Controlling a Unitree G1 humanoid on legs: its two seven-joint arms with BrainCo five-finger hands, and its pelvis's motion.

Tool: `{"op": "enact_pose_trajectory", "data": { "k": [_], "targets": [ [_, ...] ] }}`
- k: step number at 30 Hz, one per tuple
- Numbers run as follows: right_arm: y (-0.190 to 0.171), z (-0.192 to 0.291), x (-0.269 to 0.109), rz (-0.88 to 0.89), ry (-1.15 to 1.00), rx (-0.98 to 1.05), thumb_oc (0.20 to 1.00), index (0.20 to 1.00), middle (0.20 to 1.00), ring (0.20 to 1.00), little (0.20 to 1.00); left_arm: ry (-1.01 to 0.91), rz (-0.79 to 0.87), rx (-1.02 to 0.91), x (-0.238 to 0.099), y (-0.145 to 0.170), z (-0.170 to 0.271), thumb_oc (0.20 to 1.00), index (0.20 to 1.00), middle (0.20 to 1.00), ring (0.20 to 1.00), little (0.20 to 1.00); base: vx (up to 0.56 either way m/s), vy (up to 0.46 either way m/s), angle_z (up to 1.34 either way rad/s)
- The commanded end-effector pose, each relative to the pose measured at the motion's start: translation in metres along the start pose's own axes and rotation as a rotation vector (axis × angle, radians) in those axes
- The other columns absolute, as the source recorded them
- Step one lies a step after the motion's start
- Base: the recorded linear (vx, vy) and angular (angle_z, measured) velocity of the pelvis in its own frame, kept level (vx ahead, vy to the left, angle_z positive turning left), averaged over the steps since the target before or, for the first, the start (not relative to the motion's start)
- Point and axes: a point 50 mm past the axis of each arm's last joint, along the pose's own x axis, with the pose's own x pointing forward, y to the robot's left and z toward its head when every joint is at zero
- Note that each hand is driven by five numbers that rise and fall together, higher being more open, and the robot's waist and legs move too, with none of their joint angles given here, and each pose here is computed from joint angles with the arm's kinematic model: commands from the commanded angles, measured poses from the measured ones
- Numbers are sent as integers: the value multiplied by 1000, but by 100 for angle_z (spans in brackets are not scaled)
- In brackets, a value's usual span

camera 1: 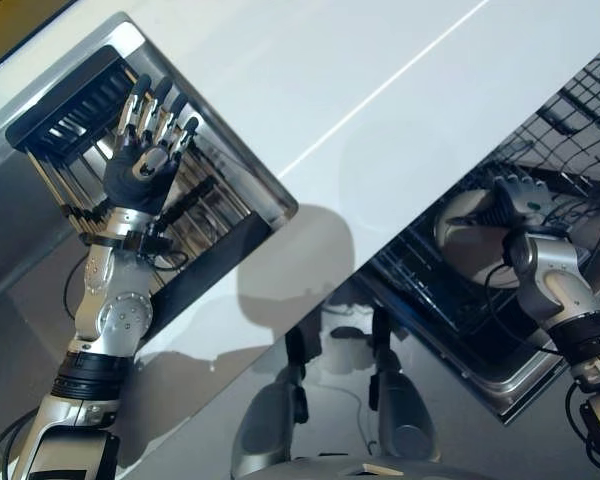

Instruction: Pick up plates and place into dishwasher.

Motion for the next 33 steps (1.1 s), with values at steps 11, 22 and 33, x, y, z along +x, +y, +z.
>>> {"op": "enact_pose_trajectory", "data": {
  "k": [11,22,33],
  "targets": [
    [61,-36,-39,191,116,69,1000,1000,1000,1000,1000,48,135,-157,-43,11,-33,1000,1000,1000,1000,1000,34,-3,0],
    [73,-50,-67,104,167,221,1000,1000,1000,1000,1000,155,205,-173,-71,19,-44,1000,1000,1000,1000,1000,111,-10,-7],
    [41,-48,-87,-243,142,602,1000,1000,1000,1000,1000,224,292,-191,-103,26,-51,1000,1000,1000,1000,1000,88,27,-1]
  ]
}}
